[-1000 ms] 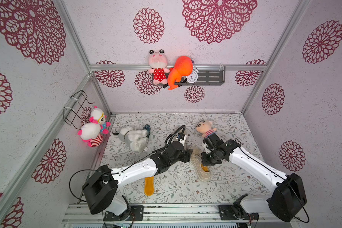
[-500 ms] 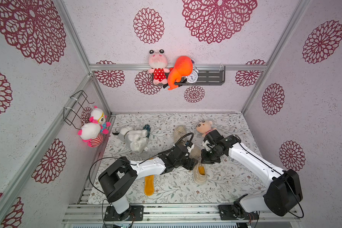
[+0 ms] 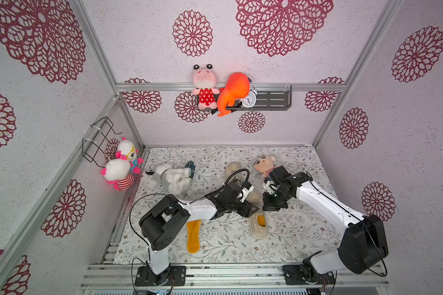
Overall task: Remove the insole from the shoe
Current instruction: Untie the shoelace on the shoe.
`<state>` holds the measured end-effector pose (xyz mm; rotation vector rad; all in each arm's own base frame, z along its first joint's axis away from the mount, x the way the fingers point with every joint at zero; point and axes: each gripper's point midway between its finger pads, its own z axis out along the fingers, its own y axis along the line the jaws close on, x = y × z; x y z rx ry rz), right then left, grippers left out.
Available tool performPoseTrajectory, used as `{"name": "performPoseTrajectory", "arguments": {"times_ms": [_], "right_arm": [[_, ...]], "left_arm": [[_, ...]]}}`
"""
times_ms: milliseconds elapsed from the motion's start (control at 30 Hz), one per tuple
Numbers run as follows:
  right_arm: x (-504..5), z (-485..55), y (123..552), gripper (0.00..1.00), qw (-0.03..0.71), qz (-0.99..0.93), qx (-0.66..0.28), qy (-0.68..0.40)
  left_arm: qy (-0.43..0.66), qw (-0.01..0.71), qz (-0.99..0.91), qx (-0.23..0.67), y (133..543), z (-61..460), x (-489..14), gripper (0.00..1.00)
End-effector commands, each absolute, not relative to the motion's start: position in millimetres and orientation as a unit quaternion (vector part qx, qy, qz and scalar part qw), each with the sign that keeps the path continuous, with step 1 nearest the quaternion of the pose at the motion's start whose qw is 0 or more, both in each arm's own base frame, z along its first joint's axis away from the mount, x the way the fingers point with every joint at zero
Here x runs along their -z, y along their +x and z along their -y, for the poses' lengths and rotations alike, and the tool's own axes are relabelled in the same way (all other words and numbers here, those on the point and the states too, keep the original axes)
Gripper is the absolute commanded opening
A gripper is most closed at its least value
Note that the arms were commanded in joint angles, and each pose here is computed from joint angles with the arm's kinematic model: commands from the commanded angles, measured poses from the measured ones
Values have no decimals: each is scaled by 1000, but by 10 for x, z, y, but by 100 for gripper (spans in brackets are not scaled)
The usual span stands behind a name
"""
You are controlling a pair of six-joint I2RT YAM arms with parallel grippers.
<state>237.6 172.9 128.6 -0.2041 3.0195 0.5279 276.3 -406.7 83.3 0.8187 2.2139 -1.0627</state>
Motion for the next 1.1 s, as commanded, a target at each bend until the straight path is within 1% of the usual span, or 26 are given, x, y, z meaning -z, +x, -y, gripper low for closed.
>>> {"name": "performPoseTrajectory", "arguments": {"times_ms": [0,233,400,533,700,900,1067], "right_arm": [[-1373,-1692,2455,0,46,-982,-163,-79],[-1288,-1603,2559,0,39,-989,-121,-82],[-1348,-1573,2696,0,64,-989,-102,-80],[-1362,-1517,2769,5,78,-990,-81,-79],[-1286,-1453,2814,10,84,-992,-60,-77],[-1241,-1301,2899,22,105,-992,-15,-70],[-1316,-1261,2903,26,119,-991,-8,-68]], "left_arm": [[326,286,-795,425,2791,4222,-975,59],[337,271,-786,441,2703,4269,-963,46],[341,261,-788,442,2670,4269,-915,30],[344,256,-786,445,2642,4284,-910,21],[345,251,-788,444,2633,4312,-887,19],[339,249,-797,435,2661,4325,-824,19],[334,248,-803,427,2677,4326,-788,18]]}}
